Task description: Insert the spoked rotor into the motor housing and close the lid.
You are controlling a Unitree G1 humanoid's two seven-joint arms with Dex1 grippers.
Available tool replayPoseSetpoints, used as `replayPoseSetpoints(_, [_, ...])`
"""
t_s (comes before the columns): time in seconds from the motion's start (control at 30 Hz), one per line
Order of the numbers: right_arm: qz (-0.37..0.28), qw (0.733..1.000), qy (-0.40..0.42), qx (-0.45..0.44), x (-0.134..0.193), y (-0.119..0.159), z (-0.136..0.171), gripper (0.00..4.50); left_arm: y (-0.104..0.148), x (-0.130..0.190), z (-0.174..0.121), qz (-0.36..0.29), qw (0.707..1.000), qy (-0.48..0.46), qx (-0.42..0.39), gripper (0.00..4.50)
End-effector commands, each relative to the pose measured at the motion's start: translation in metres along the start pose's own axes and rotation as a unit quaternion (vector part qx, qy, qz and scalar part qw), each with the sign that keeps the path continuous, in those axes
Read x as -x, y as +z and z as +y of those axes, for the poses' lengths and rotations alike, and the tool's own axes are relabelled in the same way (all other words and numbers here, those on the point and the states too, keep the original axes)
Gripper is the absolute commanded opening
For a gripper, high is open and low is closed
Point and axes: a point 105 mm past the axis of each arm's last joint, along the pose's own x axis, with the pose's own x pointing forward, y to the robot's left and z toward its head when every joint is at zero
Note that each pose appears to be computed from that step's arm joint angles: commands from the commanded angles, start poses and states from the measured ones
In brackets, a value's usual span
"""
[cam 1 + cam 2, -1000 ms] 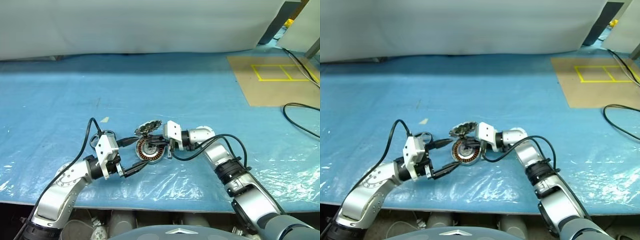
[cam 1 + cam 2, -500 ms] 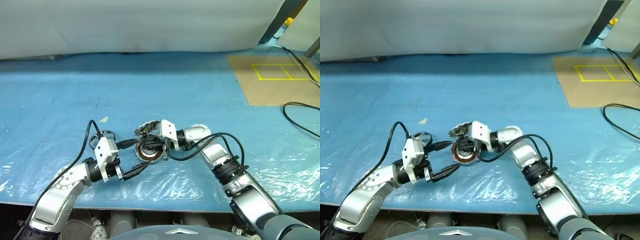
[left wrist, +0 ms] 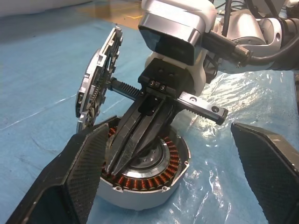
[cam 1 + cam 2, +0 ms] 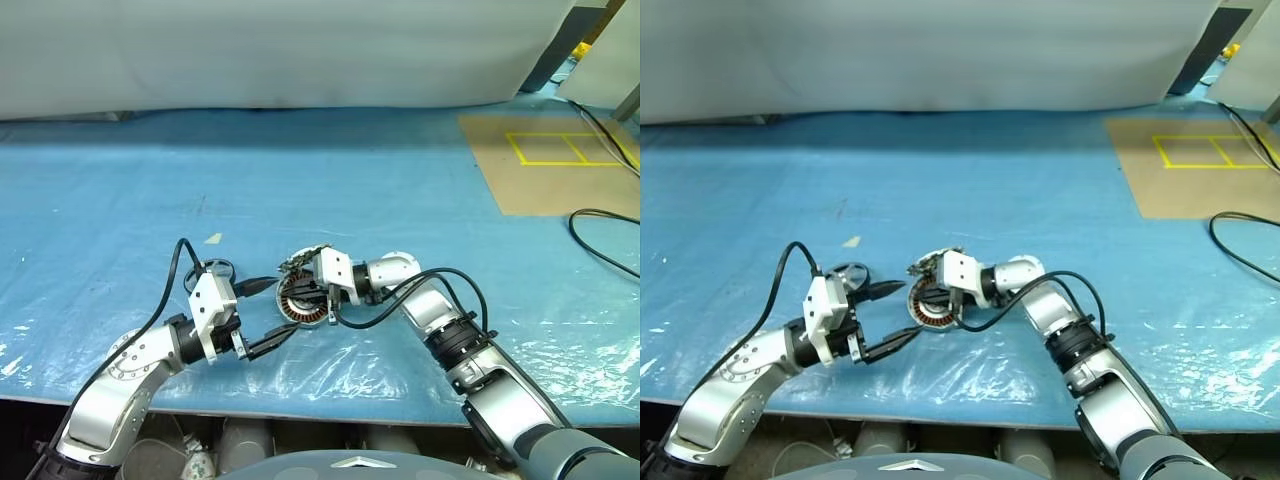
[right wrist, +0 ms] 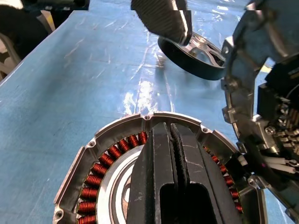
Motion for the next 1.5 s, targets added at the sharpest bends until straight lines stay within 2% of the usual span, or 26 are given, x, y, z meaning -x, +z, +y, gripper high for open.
replayPoseSetpoints(0.03, [-0.015,0.998,-0.023,-0.051,0.008,-0.002,-0.005,0.05,0.007,0.000,0.001,-0.010,1.000,0.001,-0.011,4.41])
replayPoseSetpoints(0.23, [-0.064,0.997,-0.037,-0.026,0.016,0.032,-0.019,0.05,0.007,-0.002,0.000,-0.012,1.000,-0.002,-0.009,4.41])
replayPoseSetpoints(0.43, [-0.058,0.998,-0.033,-0.009,0.021,0.038,-0.019,0.05,0.006,-0.002,0.000,-0.011,1.000,-0.004,-0.008,4.41])
replayPoseSetpoints(0.7, [-0.005,1.000,-0.015,-0.003,0.016,0.013,-0.009,0.05,0.005,-0.002,-0.002,-0.012,1.000,-0.006,-0.006,4.41])
replayPoseSetpoints(0.9, [-0.016,1.000,-0.008,0.010,0.010,0.020,-0.010,0.05,0.005,-0.002,-0.002,-0.013,1.000,-0.004,-0.006,4.41])
replayPoseSetpoints(1.23, [0.097,0.995,0.026,-0.015,0.022,-0.043,0.014,0.05,0.004,-0.001,-0.004,-0.012,1.000,-0.002,-0.005,4.41])
replayPoseSetpoints(1.33, [0.098,0.995,0.017,0.002,0.023,-0.042,0.010,0.05,0.004,-0.001,-0.003,-0.012,1.000,-0.002,-0.005,4.41])
replayPoseSetpoints(1.5, [0.042,0.998,-0.023,0.036,0.013,-0.016,-0.006,0.05,0.004,-0.002,-0.003,-0.012,1.000,-0.004,-0.005,4.41])
